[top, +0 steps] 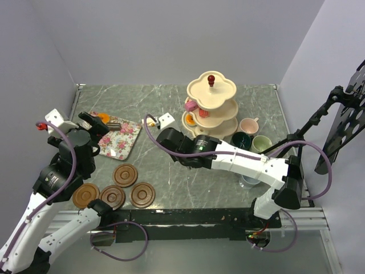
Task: Serve the afternoon tea
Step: Place the desert on the desert table.
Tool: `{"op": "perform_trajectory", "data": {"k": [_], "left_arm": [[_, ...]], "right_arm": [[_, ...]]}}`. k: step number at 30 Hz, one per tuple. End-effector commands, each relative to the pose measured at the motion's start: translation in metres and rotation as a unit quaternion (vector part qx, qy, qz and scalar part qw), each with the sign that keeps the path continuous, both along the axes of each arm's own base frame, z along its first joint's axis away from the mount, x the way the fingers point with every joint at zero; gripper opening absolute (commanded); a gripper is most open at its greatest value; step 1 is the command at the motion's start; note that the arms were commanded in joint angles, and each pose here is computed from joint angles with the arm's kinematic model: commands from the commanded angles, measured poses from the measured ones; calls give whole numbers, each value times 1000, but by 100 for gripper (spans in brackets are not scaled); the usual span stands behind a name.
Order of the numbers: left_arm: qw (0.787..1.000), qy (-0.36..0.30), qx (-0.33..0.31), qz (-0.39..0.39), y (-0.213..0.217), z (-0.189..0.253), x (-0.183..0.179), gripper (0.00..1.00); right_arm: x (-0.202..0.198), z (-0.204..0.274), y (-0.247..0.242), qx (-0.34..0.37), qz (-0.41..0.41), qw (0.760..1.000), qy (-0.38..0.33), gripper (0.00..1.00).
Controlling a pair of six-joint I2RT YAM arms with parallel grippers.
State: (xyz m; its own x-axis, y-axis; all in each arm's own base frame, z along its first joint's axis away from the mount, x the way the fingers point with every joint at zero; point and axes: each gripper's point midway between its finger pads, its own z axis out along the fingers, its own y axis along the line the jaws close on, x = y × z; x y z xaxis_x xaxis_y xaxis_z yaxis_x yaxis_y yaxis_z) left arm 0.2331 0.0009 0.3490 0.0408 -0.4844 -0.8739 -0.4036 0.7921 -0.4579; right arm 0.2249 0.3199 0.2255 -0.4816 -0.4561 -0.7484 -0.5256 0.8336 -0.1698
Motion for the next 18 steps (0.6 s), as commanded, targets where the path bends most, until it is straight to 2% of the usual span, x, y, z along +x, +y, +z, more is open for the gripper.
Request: {"op": "perform_trajectory", "data": {"k": [1,4,11,18], "left_arm": [[1000,-22,-15,4,1,7,-1,100],[1000,-20,-15,1,-1,6,0,100],[1000,-21,-14,-6,-4,6,2,100],[1000,-20,-16,-16,-9,5,4,100]], "right_arm": [[-4,31,-17,37,-46,998,-27,10],[-10,34,-35,36,-85,995,-32,6],[-31,35,-57,7,-130,990,-47,6],[-38,32,-85,17,-192,980,-47,6]]}}
